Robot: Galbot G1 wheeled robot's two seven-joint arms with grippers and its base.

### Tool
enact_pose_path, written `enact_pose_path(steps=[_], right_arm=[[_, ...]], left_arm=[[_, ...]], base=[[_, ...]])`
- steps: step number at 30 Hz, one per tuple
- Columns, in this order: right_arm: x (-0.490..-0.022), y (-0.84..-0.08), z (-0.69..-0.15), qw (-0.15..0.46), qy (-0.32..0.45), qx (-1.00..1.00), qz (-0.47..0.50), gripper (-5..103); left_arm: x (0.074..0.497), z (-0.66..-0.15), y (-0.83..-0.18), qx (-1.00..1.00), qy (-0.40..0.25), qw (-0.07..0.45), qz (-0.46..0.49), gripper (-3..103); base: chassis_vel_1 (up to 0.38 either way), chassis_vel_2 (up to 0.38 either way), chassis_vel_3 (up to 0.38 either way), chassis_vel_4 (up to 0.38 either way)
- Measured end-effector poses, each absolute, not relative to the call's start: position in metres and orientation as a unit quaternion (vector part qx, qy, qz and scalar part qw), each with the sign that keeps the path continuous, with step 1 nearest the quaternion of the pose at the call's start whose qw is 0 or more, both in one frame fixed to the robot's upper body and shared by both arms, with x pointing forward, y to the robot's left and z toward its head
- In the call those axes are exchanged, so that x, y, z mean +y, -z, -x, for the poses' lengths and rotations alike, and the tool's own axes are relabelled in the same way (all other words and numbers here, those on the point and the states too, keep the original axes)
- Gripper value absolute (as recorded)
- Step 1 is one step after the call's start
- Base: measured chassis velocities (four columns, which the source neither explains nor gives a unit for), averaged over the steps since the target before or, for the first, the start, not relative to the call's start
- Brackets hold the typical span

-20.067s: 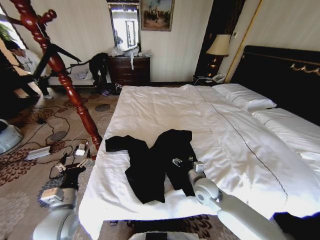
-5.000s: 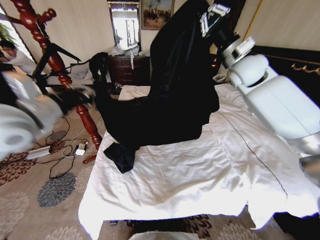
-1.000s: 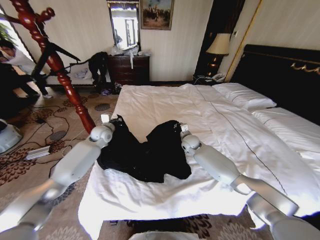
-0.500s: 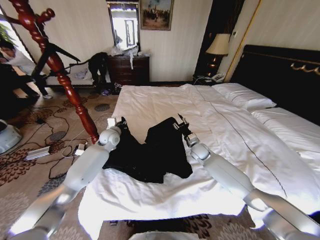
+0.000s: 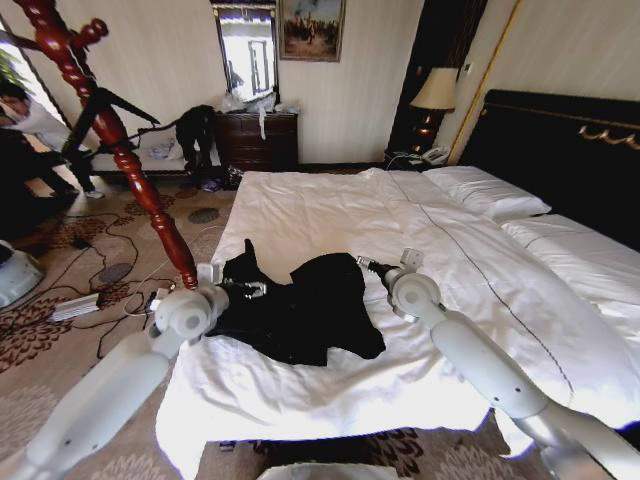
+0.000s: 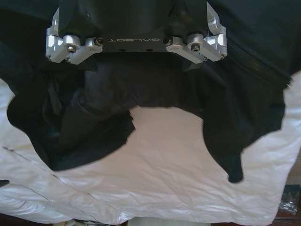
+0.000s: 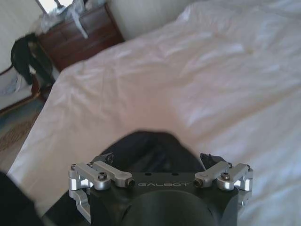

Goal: Pick up the clothes from the bed and hang them on the clothes hanger.

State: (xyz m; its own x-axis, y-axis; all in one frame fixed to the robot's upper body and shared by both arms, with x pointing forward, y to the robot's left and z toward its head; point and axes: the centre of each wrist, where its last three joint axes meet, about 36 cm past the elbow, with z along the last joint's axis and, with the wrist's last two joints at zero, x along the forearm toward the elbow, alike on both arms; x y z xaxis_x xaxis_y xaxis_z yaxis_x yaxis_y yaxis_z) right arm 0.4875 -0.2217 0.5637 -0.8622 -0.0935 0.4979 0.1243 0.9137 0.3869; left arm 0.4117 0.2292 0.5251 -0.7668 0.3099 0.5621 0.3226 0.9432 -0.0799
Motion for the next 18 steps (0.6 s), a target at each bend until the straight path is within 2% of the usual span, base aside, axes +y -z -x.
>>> enact_pose_path(steps=[4, 5, 7, 11, 12, 14, 18], right_arm=[[-0.202, -0.542, -0.457, 0.327, 0.187, -0.926, -0.014, 100], [-0.202, -0.542, -0.457, 0.327, 0.187, -0.926, -0.014, 100], [-0.192, -0.521, -0.448, 0.340, 0.164, -0.926, -0.013, 100], [-0.185, -0.488, -0.433, 0.316, 0.115, -0.941, -0.028, 100], [-0.185, -0.488, -0.433, 0.316, 0.115, -0.941, -0.028, 100], [-0.182, -0.467, -0.426, 0.281, 0.080, -0.954, -0.058, 100], [-0.180, -0.453, -0.429, 0.266, 0.055, -0.960, -0.070, 100]], left_arm=[[0.211, -0.404, -0.489, -0.942, 0.037, 0.297, 0.149, 100], [0.211, -0.404, -0.489, -0.942, 0.037, 0.297, 0.149, 100], [0.211, -0.398, -0.468, -0.944, 0.080, 0.289, 0.138, 100], [0.216, -0.370, -0.444, -0.937, 0.146, 0.282, 0.145, 100], [0.216, -0.370, -0.444, -0.937, 0.146, 0.282, 0.145, 100], [0.216, -0.350, -0.424, -0.933, 0.175, 0.280, 0.143, 100], [0.213, -0.339, -0.409, -0.932, 0.178, 0.283, 0.137, 100]], base=[[0.000, 0.000, 0.000, 0.000], [0.000, 0.000, 0.000, 0.000], [0.000, 0.000, 0.000, 0.000], [0.000, 0.000, 0.000, 0.000], [0.000, 0.000, 0.000, 0.000], [0.000, 0.000, 0.000, 0.000], [0.000, 0.000, 0.000, 0.000]])
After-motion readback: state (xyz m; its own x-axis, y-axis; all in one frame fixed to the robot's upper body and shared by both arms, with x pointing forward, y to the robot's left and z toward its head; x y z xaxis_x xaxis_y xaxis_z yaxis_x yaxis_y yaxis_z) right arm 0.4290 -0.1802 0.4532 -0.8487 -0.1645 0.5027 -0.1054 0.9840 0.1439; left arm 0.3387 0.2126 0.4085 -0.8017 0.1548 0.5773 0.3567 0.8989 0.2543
